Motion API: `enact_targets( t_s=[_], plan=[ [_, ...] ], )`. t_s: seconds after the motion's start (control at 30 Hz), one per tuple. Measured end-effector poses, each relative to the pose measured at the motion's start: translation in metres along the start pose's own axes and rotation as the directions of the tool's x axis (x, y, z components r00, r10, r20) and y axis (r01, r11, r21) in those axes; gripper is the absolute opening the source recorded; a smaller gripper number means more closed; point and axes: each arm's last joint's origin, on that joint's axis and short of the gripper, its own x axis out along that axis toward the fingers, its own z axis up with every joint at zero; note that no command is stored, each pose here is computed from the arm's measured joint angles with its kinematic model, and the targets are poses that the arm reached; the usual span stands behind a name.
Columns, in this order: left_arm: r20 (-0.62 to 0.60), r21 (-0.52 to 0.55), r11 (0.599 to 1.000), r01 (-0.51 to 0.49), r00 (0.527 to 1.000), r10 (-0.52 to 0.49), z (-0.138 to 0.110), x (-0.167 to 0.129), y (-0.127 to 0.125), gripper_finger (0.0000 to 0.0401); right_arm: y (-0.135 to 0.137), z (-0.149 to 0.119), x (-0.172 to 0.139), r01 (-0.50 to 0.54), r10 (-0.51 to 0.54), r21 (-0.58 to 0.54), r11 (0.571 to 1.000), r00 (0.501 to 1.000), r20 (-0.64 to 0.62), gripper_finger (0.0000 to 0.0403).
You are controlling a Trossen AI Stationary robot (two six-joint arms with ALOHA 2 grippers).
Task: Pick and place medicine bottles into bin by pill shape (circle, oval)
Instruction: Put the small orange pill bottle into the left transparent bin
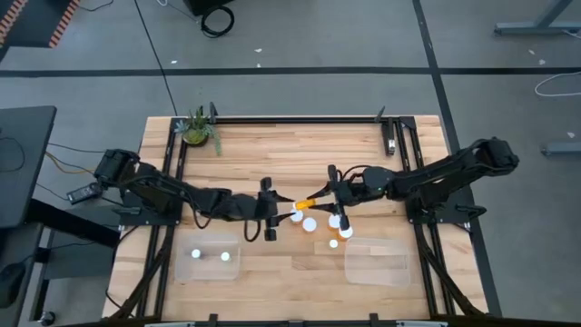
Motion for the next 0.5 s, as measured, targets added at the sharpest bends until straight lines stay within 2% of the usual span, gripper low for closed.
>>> enact_targets(
  t_s=[0.13, 0.3, 0.5],
  plan=[
    [0.16, 0.02, 1.0, -0.015, 0.987, 0.012, 0.003, -0.004, 0.002, 0.0178, 0.007, 0.004, 0.003, 0.001, 0.002, -0.036, 0.999, 0.998, 0.064, 0.0118],
    [0.275, 0.074, 0.996, -0.045, 0.961, 0.023, 0.014, -0.008, 0.001, 0.0174, 0.017, 0.016, 0.002, 0.022, -0.002, -0.11, 0.994, 0.985, 0.175, 0.0118],
    [0.401, 0.123, 0.989, -0.082, 0.916, 0.026, 0.027, -0.014, 0.0, 0.0179, 0.022, 0.026, -0.001, 0.056, -0.018, -0.13, 0.99, 0.96, 0.279, 0.0118]
  ],
)
